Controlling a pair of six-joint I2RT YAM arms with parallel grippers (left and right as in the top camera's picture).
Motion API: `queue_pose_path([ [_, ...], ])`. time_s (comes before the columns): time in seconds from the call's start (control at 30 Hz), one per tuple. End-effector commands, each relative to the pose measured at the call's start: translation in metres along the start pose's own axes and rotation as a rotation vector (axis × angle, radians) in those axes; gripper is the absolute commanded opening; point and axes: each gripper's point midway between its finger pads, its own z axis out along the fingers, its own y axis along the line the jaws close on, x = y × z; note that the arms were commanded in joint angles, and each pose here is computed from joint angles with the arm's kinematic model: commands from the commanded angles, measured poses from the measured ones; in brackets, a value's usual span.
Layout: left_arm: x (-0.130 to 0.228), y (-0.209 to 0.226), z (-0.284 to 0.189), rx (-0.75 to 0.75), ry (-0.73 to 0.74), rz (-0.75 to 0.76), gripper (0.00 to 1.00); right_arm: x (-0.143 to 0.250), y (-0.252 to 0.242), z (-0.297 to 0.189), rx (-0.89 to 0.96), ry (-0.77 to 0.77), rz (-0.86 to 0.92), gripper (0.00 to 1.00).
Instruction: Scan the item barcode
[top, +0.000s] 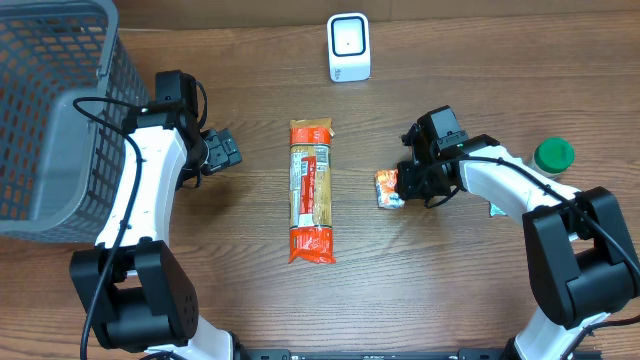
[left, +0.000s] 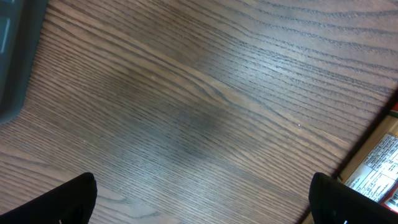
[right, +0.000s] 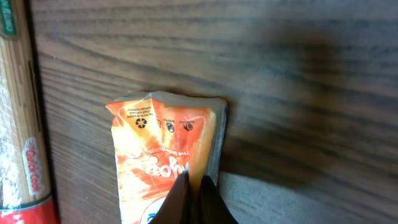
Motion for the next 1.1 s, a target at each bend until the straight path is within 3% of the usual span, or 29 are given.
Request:
queue_pose_path([
  [0.0,-0.003,0.0,-0.003,-0.004,-0.014,0.013,1.0,-0.019,0.017,-0.026,-0.034,-0.061,-0.047,0.04],
  [0.23,-0.003,0.0,-0.003,-0.004,-0.014,0.013,1.0,-0.045,0.052,-0.103,-0.064,-0.243,-0.151,0.04],
  [0.5,-0.003,0.0,-0.003,-0.004,-0.014,0.013,1.0,-0.036,0.059,-0.111,-0.094,-0.221,-0.171,0.04],
  [0.63,-0.003,0.0,-0.003,-0.004,-0.014,0.013,1.0,-0.047,0.056,-0.131,-0.02,-0.243,-0.158,0.04],
  [1.07,-0.003,0.0,-0.003,-0.004,-0.014,0.013,1.0,-0.109,0.086,-0.298,0.215,-0.512,-0.246,0.03],
])
